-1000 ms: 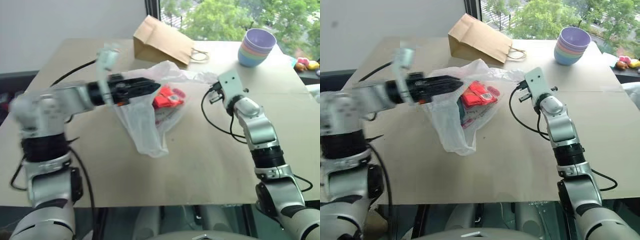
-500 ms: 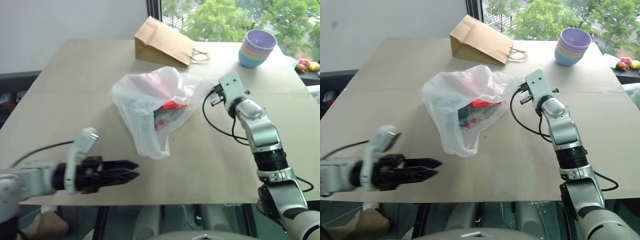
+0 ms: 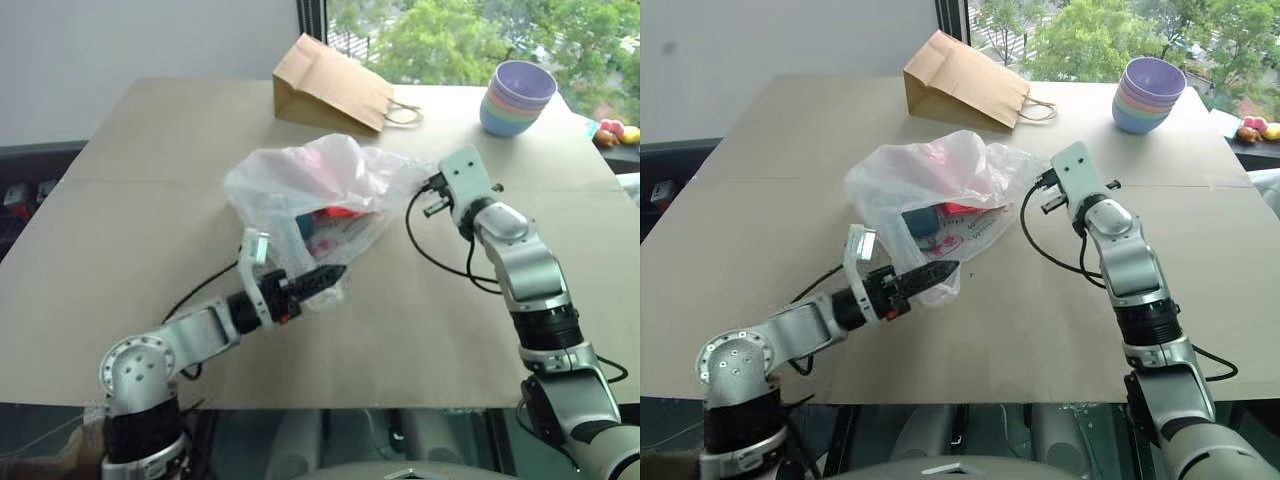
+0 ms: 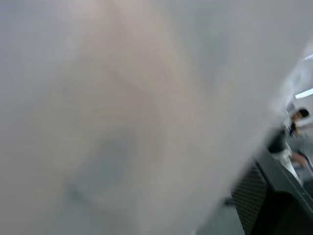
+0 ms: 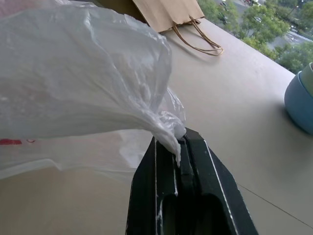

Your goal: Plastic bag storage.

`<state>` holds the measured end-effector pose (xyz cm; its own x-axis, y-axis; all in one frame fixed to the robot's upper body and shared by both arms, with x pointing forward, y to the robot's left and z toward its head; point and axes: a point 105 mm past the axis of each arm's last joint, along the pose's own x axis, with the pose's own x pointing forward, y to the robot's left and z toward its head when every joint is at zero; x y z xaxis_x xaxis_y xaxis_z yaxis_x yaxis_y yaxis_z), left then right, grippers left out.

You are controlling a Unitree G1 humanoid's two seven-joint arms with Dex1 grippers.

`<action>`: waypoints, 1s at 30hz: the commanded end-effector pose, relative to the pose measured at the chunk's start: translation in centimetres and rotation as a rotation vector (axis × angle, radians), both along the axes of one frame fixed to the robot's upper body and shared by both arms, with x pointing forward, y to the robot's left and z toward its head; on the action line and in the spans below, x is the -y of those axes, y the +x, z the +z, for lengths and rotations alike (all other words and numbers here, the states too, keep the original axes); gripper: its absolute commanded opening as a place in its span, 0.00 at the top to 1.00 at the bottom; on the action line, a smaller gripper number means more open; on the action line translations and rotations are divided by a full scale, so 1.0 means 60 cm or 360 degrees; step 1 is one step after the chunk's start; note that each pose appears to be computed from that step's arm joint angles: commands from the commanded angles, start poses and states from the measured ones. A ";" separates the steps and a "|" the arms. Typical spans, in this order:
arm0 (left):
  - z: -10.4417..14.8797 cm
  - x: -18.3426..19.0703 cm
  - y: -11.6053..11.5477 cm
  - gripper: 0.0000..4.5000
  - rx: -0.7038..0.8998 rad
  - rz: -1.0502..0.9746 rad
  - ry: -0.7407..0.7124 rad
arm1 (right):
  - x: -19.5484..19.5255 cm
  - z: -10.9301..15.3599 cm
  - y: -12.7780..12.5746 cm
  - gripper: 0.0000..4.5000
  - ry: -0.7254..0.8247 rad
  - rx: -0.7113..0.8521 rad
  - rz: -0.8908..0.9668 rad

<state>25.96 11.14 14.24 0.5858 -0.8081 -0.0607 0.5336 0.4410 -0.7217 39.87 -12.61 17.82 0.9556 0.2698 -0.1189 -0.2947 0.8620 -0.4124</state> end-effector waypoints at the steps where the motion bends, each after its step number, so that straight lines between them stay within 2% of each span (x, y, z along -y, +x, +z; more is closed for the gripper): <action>1: 0.042 0.007 -0.008 0.67 0.0057 -0.0035 -0.0206 | 0.002 0.031 -0.004 1.00 0.0008 0.0099 0.0004; 2: 0.051 0.006 -0.013 0.69 0.0064 -0.0057 -0.0253 | 0.002 0.033 -0.004 1.00 0.0012 0.0102 0.0004; 3: 0.069 0.001 -0.021 0.83 0.0081 -0.0094 -0.0338 | 0.001 0.038 -0.003 1.00 0.0026 0.0111 0.0011; 5: 0.126 -0.019 -0.025 0.98 0.0205 -0.0160 -0.0569 | -0.002 0.063 0.002 1.00 0.0135 0.0139 0.0052; 8: 0.282 -0.107 0.030 1.00 0.0645 0.0008 -0.0863 | -0.012 0.172 0.011 1.00 0.0387 0.0328 0.0190; 10: 0.361 -0.156 0.060 1.00 0.0749 0.0155 -0.0932 | -0.012 0.252 0.014 1.00 0.0404 0.0505 0.0231; 12: 0.401 -0.184 0.078 1.00 0.0762 0.0242 -0.0968 | -0.009 0.301 0.014 1.00 0.0378 0.0615 0.0238; 14: 0.429 -0.201 0.108 1.00 0.0791 0.0344 -0.0900 | 0.000 0.363 0.009 1.00 0.0311 0.0752 0.0246; 18: 0.455 -0.181 0.133 1.00 0.0843 0.0274 -0.0784 | 0.028 0.427 -0.003 1.00 0.0161 0.0890 0.0214; 22: 0.455 -0.145 0.137 1.00 0.0848 0.0098 -0.0733 | 0.068 0.439 -0.027 1.00 0.0036 0.0917 0.0147; 25: 0.435 -0.124 0.137 1.00 0.0803 0.0011 -0.0657 | 0.102 0.427 -0.058 1.00 -0.0022 0.0894 0.0081; 30: 0.386 -0.101 0.133 1.00 0.0764 -0.0072 -0.0418 | 0.131 0.363 -0.121 1.00 -0.0038 0.0745 -0.0018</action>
